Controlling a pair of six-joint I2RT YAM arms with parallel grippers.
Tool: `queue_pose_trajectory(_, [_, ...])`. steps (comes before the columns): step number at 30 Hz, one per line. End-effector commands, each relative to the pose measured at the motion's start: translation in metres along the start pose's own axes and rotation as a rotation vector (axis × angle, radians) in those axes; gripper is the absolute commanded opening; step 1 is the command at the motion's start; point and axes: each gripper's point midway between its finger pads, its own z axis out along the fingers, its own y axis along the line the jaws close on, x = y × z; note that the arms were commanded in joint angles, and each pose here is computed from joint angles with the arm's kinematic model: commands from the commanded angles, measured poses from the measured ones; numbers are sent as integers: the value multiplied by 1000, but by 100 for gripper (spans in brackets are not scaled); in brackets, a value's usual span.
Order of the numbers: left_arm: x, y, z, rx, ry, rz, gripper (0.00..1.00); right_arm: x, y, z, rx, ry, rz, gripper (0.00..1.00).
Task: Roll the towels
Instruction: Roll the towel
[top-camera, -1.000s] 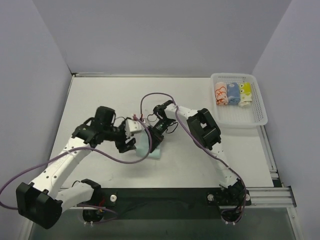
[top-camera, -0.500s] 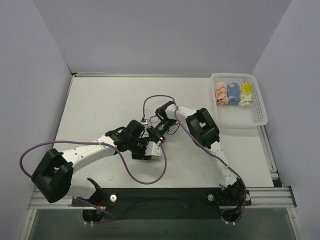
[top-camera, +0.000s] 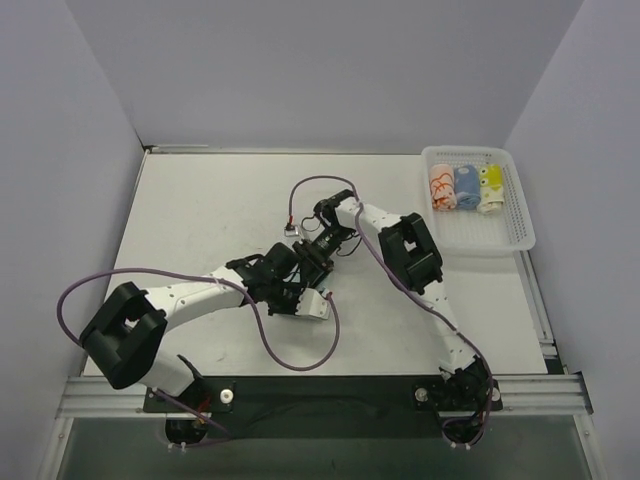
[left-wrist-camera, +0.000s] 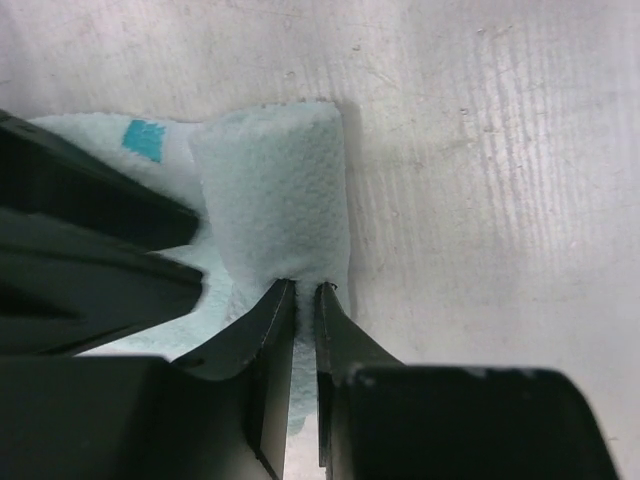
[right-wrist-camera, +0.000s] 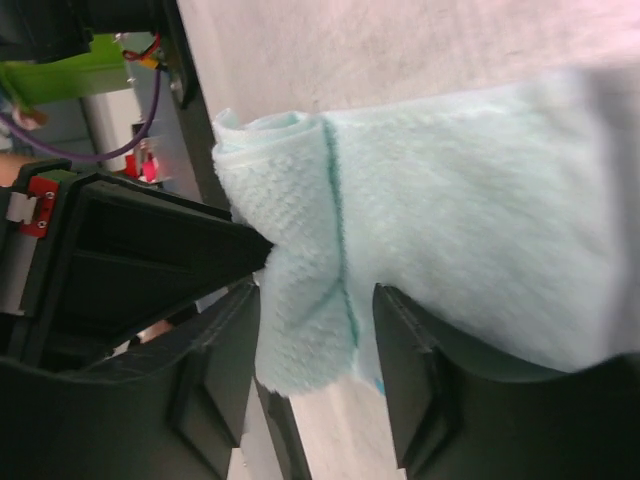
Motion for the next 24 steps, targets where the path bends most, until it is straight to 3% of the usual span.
queue_pose_trajectory(1, [22, -66, -3, 260, 91, -148, 12, -26, 7, -50, 150, -80, -80, 51])
queue_pose_trajectory(5, [22, -78, -10, 356, 119, -252, 9, -38, 18, -99, 254, -173, -126, 56])
queue_pose_trajectory(10, [4, -49, -20, 397, 57, -399, 8, -24, 39, -161, 337, -290, -162, 56])
queue_pose_trajectory(17, [-2, -21, -12, 604, 36, -636, 6, 30, 59, -193, 434, -338, -207, 55])
queue_pose_trajectory(24, [15, 8, 11, 742, 53, -857, 6, 87, 97, -189, 535, -334, -308, 54])
